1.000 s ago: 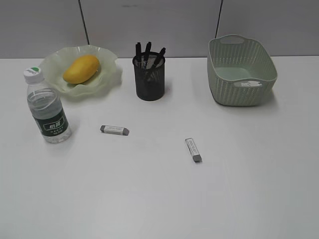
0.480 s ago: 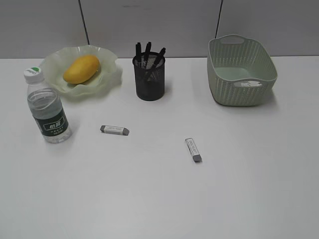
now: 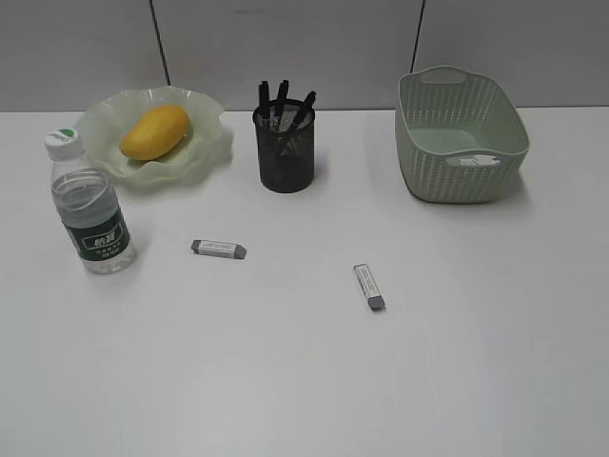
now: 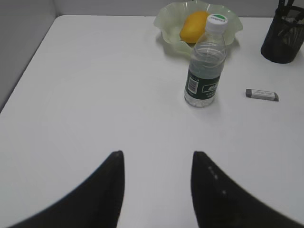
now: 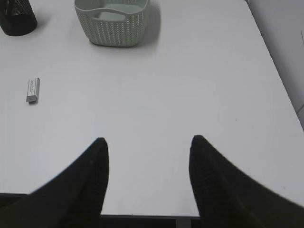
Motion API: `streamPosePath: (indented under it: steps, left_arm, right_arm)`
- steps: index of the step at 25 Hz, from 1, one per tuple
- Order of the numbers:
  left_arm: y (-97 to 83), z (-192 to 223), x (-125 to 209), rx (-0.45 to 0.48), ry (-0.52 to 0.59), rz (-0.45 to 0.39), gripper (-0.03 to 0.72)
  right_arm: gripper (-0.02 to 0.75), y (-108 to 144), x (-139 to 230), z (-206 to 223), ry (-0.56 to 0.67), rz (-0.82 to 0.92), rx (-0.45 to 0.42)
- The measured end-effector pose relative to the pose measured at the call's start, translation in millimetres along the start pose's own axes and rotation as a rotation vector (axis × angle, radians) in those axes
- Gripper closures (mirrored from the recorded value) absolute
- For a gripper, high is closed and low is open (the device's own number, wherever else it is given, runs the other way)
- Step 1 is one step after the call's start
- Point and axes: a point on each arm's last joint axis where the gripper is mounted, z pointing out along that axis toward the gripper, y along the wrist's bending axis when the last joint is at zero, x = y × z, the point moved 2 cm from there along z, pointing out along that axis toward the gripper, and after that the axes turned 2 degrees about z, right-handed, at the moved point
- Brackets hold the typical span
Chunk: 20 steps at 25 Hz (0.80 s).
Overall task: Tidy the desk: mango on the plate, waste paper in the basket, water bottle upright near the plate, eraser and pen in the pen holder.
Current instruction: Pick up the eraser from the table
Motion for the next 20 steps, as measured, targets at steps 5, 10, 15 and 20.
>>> streamPosePath:
  steps: [5,10,15,20]
  left_arm:
    - [0.0,0.0,0.0,0.000,0.000,0.000,0.335]
    - [0.0,0.0,0.0,0.000,0.000,0.000,0.335]
    - [0.0,0.0,0.0,0.000,0.000,0.000,0.342]
    - [0.0,0.0,0.0,0.000,0.000,0.000,0.361]
  right_arm:
    - [0.302,0.0,0.0,0.0,0.000,0.000,0.000]
    - [0.302,0.0,0.0,0.0,0.000,0.000,0.000]
    - [0.302,0.0,0.0,0.0,0.000,0.000,0.000]
    - [0.302,0.0,0.0,0.0,0.000,0.000,0.000]
